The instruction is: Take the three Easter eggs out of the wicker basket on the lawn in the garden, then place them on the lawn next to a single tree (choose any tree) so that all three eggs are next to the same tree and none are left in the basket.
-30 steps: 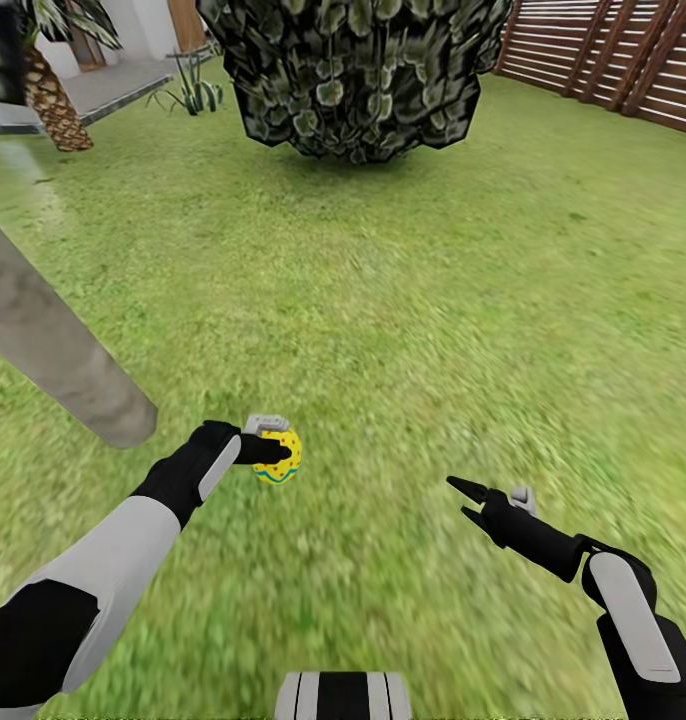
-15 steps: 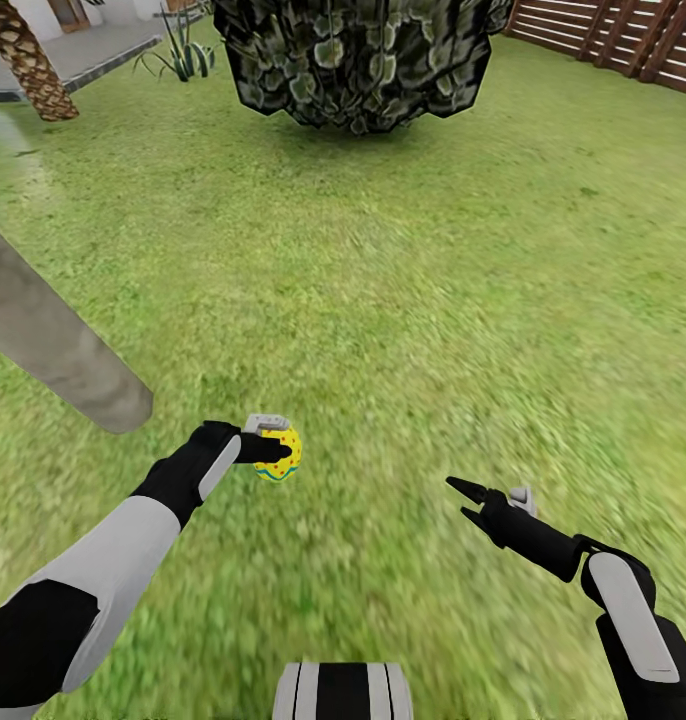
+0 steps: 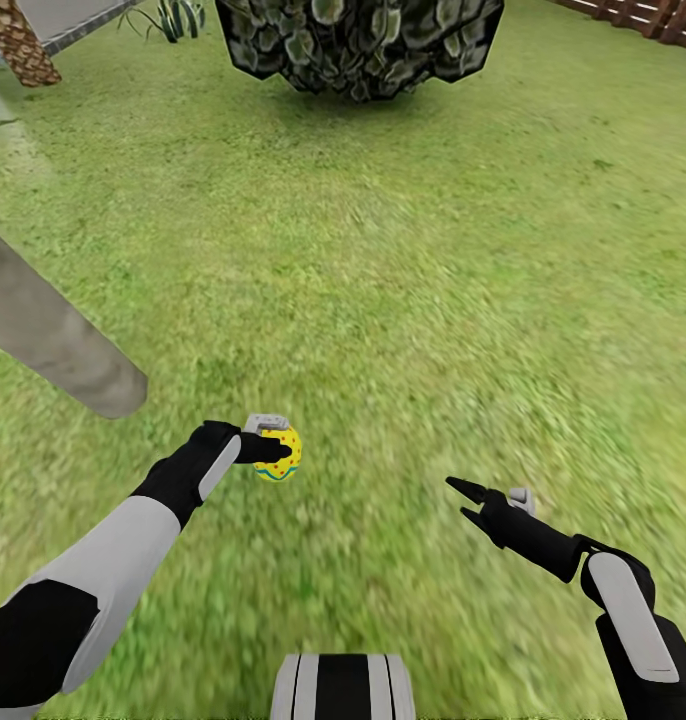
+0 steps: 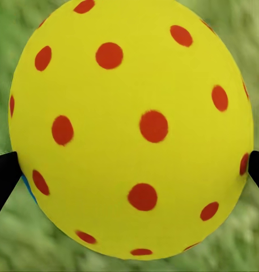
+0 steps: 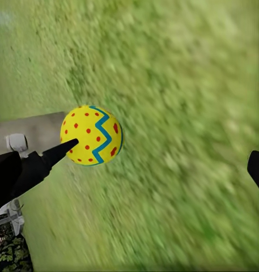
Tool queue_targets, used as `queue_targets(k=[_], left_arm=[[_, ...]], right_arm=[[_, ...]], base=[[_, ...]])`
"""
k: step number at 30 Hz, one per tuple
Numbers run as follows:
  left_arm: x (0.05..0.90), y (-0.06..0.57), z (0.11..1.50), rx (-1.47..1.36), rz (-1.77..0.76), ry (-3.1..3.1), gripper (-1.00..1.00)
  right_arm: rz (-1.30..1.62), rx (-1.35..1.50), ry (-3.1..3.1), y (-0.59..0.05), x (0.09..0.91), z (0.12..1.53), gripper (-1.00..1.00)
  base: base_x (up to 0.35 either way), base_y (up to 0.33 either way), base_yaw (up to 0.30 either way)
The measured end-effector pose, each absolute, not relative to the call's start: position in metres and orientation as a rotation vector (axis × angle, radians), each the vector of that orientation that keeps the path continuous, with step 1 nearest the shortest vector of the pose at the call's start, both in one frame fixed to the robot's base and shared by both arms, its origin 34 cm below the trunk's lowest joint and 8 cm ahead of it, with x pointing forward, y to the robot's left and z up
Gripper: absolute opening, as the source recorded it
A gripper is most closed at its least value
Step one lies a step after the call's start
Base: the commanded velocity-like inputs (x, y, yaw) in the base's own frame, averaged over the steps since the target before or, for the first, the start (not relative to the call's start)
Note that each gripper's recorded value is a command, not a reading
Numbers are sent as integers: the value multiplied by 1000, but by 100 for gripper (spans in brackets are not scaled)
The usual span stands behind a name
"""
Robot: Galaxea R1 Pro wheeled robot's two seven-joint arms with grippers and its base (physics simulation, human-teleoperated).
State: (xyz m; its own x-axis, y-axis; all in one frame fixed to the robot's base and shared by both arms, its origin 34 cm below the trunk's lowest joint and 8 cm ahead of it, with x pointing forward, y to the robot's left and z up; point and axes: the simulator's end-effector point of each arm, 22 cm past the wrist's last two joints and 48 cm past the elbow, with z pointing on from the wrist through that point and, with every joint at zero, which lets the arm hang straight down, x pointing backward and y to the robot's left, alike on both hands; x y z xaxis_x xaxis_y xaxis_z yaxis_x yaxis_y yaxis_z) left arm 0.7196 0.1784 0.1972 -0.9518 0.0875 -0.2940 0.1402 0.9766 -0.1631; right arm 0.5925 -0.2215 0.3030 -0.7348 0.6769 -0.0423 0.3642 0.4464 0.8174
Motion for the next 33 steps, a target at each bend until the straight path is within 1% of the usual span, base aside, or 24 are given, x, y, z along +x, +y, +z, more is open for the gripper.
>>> queue_targets(k=[28,33], left_arm=[[693,178,140,156,-281,2916,-100],[701,173,140,175,-287,2889,-100]], right_arm=[[1173,958,2413,-221,573,255,100],[1170,973,2429,-220,568,245,100]], base=[[0,0,0],[0,0,0]])
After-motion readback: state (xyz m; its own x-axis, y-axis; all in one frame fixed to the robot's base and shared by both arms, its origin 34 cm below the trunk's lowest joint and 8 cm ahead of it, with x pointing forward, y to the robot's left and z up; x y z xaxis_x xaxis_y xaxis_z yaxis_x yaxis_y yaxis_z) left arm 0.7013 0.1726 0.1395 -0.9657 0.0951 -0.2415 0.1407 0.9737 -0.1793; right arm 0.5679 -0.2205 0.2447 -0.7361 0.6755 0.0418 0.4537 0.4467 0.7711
